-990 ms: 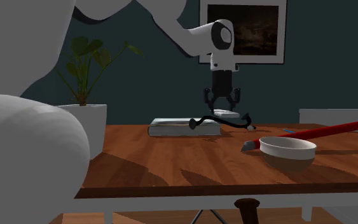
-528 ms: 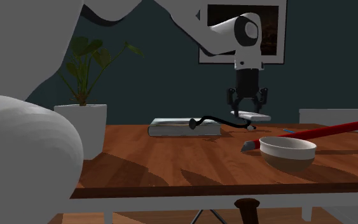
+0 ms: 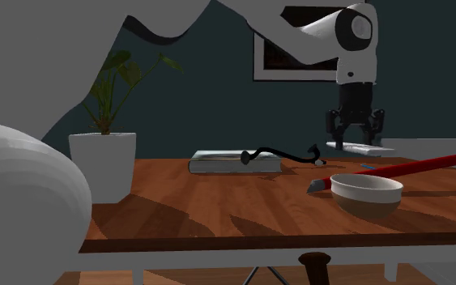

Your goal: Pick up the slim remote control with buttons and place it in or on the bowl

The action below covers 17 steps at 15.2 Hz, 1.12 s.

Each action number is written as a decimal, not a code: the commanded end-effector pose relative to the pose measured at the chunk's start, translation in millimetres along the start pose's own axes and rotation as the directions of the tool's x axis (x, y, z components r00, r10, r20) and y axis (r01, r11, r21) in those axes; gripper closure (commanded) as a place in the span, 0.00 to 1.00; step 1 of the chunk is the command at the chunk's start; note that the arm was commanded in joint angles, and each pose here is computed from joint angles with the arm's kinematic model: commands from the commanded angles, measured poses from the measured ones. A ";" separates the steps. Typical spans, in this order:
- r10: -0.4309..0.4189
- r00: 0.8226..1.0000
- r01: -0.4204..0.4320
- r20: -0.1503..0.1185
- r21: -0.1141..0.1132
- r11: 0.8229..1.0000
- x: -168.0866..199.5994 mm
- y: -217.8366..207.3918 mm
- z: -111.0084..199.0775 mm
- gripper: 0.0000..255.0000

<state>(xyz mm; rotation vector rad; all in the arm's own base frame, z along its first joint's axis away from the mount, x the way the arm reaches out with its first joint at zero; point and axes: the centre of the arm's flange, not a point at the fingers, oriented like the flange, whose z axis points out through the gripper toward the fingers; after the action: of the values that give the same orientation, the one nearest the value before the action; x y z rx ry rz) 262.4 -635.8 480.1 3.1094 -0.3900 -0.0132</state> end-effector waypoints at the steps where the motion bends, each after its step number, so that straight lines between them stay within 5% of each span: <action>1: -0.001 1.000 0.001 0.000 0.001 1.000 -19.7 19.6 0.2 1.00; 17: -0.001 1.000 0.001 0.000 0.001 1.000 -19.2 18.9 72.6 1.00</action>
<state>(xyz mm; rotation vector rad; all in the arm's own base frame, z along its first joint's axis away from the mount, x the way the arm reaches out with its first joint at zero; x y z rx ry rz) 238.6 -649.8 408.6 3.1111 -0.3883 -0.0142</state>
